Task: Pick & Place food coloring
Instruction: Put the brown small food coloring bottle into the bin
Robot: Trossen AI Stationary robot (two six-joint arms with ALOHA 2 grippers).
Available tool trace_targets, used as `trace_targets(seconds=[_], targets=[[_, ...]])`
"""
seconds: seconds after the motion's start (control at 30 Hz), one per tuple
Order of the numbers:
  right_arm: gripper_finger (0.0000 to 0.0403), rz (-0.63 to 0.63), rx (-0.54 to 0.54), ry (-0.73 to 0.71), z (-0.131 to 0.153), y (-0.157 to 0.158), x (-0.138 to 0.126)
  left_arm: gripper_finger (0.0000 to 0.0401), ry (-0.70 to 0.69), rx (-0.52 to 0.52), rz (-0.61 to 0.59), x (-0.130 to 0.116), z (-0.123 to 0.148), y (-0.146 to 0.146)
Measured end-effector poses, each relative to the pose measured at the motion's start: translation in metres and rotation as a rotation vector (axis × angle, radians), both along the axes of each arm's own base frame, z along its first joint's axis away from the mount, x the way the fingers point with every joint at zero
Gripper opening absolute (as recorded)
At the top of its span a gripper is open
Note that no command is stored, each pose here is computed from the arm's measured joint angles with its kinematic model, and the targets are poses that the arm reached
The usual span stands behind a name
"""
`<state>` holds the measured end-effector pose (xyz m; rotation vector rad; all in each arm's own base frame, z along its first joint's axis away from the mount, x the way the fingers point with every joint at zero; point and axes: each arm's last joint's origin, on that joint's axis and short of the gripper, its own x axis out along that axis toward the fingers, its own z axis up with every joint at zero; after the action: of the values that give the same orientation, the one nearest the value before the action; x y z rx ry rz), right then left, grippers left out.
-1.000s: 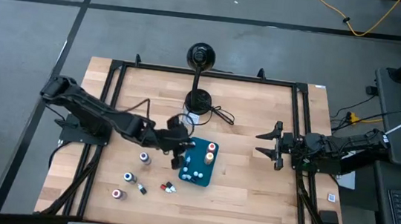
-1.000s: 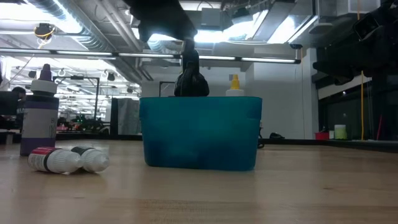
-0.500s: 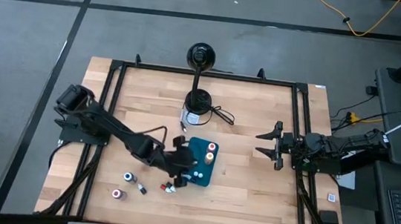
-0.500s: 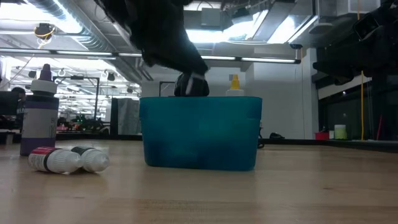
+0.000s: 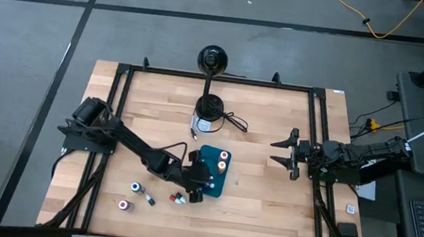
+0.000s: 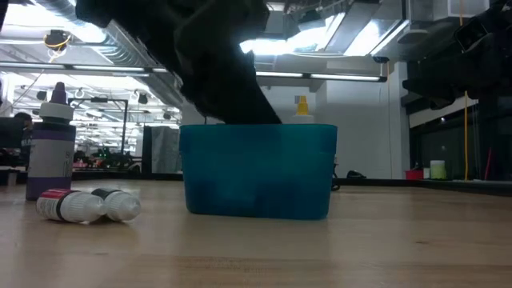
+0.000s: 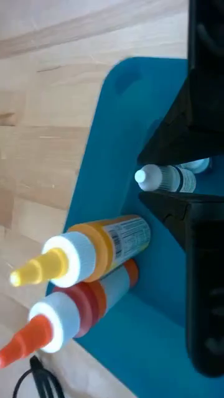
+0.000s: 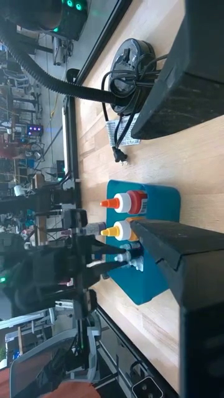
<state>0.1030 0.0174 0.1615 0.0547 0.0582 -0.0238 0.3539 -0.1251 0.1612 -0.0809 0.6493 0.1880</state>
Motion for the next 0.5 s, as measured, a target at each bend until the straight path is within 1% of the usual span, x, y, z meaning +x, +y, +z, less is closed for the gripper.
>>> trace_targets(seconds=[0.1, 0.33, 0.5], targets=[[0.0223, 0.000, 0.000, 0.000, 0.000, 0.000, 0.000, 0.0059, 0.026, 0.011, -0.004, 0.001, -0.008, 0.000], [0.0223, 0.000, 0.000, 0.000, 0.000, 0.000, 0.000, 0.0059, 0.032, 0.034, -0.030, 0.006, -0.022, -0.002], [0.0223, 0.000, 0.000, 0.000, 0.000, 0.000, 0.000, 0.0071, 0.035, 0.028, -0.037, 0.006, -0.023, -0.002]])
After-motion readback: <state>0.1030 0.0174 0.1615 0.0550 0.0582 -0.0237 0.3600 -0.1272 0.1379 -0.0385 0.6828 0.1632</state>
